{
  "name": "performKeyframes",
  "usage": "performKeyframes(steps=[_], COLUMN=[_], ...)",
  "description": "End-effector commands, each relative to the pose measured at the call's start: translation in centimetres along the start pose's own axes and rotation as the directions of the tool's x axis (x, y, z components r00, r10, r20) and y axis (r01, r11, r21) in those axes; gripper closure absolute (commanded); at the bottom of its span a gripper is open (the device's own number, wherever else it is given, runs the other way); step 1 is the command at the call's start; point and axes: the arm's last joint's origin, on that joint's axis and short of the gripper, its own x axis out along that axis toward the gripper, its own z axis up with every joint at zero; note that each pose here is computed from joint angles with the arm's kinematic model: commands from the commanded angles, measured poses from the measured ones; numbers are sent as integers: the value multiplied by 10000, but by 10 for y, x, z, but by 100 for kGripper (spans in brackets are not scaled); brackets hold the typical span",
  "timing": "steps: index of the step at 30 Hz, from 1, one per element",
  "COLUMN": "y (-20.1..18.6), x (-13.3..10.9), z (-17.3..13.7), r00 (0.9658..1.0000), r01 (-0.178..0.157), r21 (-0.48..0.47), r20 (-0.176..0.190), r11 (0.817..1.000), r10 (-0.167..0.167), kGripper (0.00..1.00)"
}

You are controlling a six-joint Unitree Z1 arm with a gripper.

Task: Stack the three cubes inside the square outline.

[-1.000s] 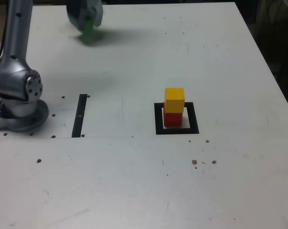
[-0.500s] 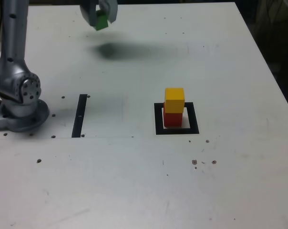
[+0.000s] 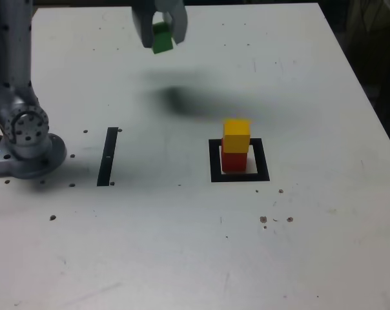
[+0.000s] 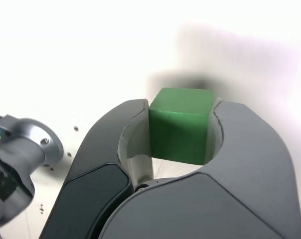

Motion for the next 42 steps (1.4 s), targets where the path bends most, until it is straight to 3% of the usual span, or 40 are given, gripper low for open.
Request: performKeyframes(steps=[1,9,20,42], y=[-13,-65,-122,-187], x=[-4,-20,-40,-37], z=[-2,-1,4,33], r00=[10000,9996,9998,9993], r01=[-50,-274,-205,-385], r21=[157,940,2027,2922], r20=[1,42,2,110], r11=[9999,9952,9790,9556], r10=[50,272,209,369], kGripper=[70,70,71,71])
